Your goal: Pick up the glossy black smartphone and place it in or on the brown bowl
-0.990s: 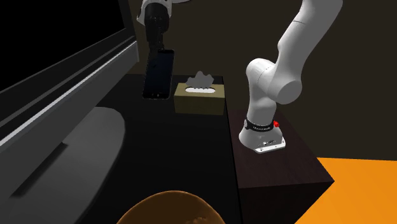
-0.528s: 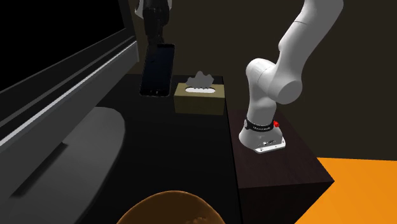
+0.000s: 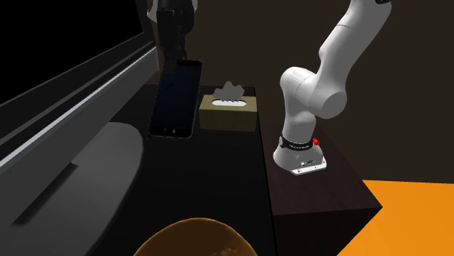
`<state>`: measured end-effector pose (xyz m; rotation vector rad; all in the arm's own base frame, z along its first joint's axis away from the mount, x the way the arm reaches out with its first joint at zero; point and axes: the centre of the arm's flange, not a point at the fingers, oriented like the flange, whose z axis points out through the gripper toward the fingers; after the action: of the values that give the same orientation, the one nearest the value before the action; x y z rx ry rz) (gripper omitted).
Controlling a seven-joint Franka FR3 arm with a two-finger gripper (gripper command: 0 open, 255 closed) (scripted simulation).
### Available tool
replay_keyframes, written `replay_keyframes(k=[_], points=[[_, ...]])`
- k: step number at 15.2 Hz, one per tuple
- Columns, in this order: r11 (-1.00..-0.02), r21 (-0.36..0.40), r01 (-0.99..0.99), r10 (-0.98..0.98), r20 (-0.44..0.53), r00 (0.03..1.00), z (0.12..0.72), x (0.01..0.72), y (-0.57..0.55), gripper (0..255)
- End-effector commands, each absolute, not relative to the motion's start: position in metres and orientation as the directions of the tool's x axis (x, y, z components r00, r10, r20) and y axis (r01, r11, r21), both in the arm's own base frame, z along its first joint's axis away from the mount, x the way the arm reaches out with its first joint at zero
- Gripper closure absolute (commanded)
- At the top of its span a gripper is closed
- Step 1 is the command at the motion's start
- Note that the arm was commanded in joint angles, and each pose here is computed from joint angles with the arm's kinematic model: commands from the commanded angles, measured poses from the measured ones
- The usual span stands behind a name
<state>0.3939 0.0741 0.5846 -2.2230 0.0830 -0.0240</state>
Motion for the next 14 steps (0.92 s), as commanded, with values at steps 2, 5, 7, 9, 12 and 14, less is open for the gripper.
replay_keyframes(k=[2,5,7,9,12,14], points=[[-0.606,-0.794,-0.052,-0.070,-0.012,0.997,0.587,0.389,0.116,255],[-0.606,-0.794,-0.052,-0.070,-0.012,0.997,0.590,0.385,0.155,255],[-0.606,-0.794,-0.052,-0.070,-0.012,0.997,0.592,0.382,0.181,255],[-0.606,-0.794,-0.052,-0.070,-0.012,0.997,0.594,0.380,0.207,255],[-0.606,-0.794,-0.052,-0.070,-0.012,0.997,0.597,0.376,0.247,255],[-0.606,-0.794,-0.052,-0.070,-0.012,0.997,0.599,0.373,0.273,255]])
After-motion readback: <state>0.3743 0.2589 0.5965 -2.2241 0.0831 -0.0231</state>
